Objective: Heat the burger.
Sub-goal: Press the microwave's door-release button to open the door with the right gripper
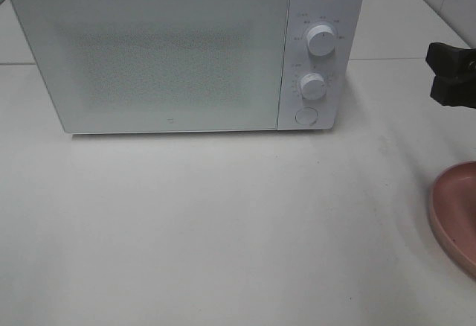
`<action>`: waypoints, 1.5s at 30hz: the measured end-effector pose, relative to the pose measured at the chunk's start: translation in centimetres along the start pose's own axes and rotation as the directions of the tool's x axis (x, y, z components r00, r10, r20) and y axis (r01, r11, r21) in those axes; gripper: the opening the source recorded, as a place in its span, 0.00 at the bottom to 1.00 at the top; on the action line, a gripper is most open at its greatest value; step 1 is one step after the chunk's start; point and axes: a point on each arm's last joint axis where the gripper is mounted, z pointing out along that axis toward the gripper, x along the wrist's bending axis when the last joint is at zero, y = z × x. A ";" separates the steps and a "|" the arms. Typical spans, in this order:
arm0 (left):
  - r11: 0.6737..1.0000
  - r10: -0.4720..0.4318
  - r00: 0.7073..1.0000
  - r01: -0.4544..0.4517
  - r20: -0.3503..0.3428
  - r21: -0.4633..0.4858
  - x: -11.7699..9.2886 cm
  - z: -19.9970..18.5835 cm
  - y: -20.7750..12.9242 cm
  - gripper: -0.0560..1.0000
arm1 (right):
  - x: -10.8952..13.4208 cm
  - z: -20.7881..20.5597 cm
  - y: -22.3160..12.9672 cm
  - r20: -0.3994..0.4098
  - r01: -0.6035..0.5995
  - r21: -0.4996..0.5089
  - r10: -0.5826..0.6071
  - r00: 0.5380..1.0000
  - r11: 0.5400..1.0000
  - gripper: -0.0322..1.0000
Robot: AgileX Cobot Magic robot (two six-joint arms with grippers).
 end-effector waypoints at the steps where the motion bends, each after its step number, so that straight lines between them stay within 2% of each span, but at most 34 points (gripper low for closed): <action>1: 1.000 0.000 1.000 0.000 0.000 0.000 0.0 0.0 0.0 0.99 | -0.1 0.2 -0.6 0.014 0.009 -0.019 -0.009 1.000 1.000 0.73; 5: 1.000 0.000 1.000 0.000 0.000 0.000 0.0 0.0 0.0 0.99 | 0.1 0.4 -2.5 0.066 -0.018 -0.022 0.020 0.998 1.000 0.73; 7: 1.000 0.000 1.000 0.000 0.000 0.000 0.0 0.0 0.0 0.99 | 0.3 0.4 -2.8 0.068 -0.012 -0.025 0.014 0.998 1.000 0.73; 18: 1.000 0.000 1.000 0.000 0.000 0.000 0.0 0.0 0.0 0.99 | 4.7 1.4 -5.5 0.027 0.080 0.010 -0.081 0.996 0.997 0.73; 27: 1.000 0.000 1.000 0.000 0.000 0.000 0.0 0.0 0.0 0.99 | 7.7 1.0 -7.9 0.028 0.075 0.114 -0.079 0.996 0.991 0.73; 39: 1.000 0.000 1.000 0.000 0.000 0.000 0.0 0.0 0.0 0.99 | 10.7 2.0 -7.8 0.010 0.049 0.102 -0.050 0.999 0.994 0.73; 45: 1.000 0.000 1.000 0.000 0.000 0.000 0.0 0.0 0.0 0.99 | 10.9 2.3 -7.8 0.014 0.044 0.100 -0.045 0.999 0.994 0.73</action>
